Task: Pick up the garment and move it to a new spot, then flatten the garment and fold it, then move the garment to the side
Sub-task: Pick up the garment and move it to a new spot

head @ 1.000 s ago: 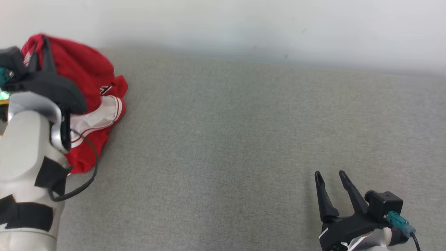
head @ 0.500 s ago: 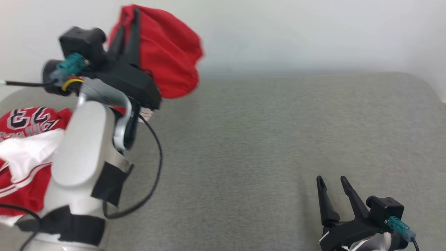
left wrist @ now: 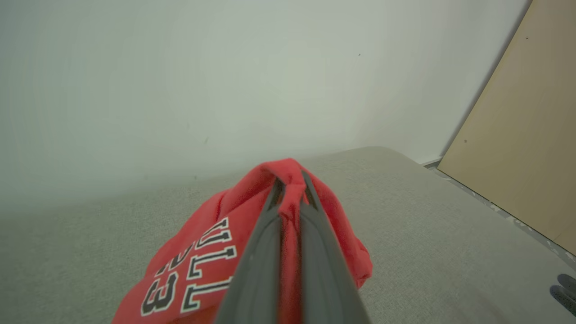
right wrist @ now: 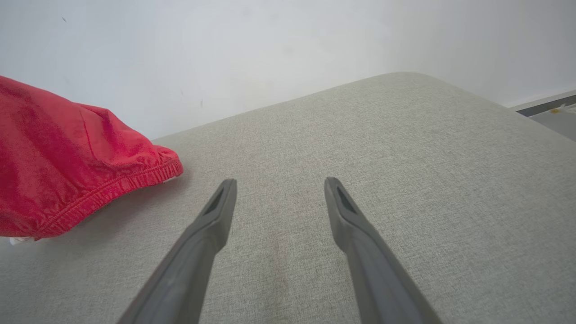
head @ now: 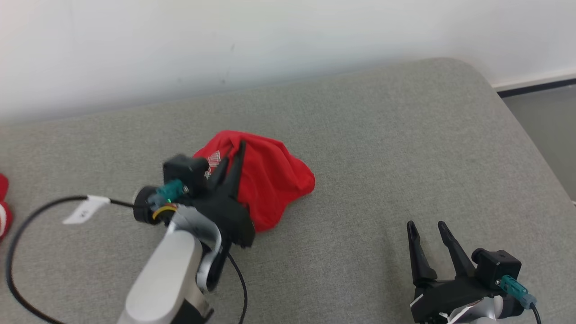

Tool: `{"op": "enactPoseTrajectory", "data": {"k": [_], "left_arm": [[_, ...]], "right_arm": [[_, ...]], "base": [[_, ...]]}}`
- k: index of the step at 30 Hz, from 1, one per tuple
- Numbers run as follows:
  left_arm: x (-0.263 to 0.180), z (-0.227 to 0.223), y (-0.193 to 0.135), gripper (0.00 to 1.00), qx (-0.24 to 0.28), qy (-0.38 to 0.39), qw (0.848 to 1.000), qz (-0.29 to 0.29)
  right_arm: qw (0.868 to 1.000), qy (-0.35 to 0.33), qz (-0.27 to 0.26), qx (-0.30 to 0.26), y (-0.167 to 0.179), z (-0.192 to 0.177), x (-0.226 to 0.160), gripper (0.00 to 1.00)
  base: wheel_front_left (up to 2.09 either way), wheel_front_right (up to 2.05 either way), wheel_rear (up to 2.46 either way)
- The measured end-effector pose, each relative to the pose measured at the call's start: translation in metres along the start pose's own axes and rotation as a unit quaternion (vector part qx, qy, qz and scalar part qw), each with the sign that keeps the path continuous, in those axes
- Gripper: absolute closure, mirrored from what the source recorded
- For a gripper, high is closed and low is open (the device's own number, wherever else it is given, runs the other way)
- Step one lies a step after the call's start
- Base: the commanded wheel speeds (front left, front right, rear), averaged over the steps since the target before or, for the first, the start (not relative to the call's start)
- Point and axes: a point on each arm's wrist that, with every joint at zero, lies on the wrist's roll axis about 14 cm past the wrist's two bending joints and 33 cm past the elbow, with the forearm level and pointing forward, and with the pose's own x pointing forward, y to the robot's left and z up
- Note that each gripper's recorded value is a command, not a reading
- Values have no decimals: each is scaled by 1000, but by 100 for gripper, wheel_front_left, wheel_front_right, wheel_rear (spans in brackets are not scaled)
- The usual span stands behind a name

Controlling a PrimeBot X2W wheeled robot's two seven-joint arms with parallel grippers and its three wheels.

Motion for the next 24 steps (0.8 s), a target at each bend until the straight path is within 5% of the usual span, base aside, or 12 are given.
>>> {"op": "enactPoseTrajectory", "data": {"k": [4, 5, 6, 17, 24], "left_arm": [[-4, -36, -10, 100, -7, 16, 1000, -17], [-5, -44, -14, 25, -8, 19, 1000, -24], [-7, -52, -15, 0, -11, 26, 999, -25], [-33, -32, -8, 0, -44, -31, 999, -6], [-89, 10, 38, 0, -11, -113, 990, 89]], "right_arm": [[1000, 10, -8, -1, -5, -7, -1, 0], [1000, 13, -8, -2, -5, -8, -1, 0], [1000, 14, -8, -2, -5, -8, 0, 0], [1000, 5, 12, 1, 8, -5, 8, 0], [999, -11, 31, 4, 22, 0, 12, 0]], "base": [[0, 0, 0], [0, 0, 0], [0, 0, 0], [0, 0, 0], [0, 0, 0]]}}
